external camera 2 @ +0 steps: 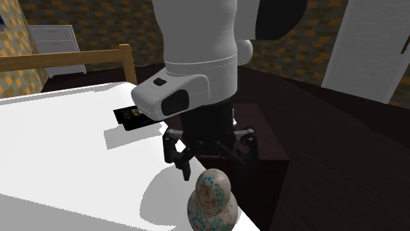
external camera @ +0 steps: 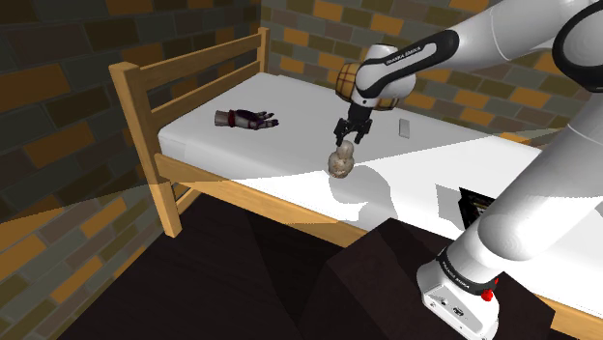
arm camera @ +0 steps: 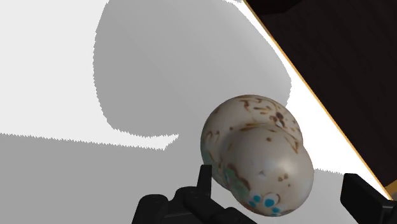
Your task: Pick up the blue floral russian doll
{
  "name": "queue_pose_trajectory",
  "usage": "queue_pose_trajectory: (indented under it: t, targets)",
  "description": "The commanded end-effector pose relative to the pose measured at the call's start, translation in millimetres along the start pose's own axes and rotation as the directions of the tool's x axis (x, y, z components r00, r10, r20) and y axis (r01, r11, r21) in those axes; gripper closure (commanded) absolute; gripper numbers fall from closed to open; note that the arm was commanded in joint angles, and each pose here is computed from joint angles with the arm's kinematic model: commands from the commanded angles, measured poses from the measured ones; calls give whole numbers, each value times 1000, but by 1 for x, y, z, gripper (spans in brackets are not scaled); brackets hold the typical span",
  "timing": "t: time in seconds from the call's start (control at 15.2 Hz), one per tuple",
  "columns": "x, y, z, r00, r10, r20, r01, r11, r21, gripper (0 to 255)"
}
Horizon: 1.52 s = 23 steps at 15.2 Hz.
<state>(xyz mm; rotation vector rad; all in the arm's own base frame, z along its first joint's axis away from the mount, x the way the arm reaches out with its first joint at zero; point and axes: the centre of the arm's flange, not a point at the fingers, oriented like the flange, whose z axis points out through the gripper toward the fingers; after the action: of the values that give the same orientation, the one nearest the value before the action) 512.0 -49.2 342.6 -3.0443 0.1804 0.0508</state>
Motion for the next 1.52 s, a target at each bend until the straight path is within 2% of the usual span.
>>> queue_pose_trajectory:
  t: [0.0, 0.07, 0.13, 0.73, 1.45]
  targets:
    - [1, 1, 7, 1000, 0, -1, 0, 1000, 0, 0]
    - [1, 1, 7, 1000, 0, -1, 0, 1000, 0, 0]
    - [1, 1, 7, 1000, 0, -1, 0, 1000, 0, 255]
    - [1, 1, 7, 1000, 0, -1, 0, 1000, 0, 255]
    - [-1, -4, -51, 1000, 0, -1, 0, 1000, 0, 255]
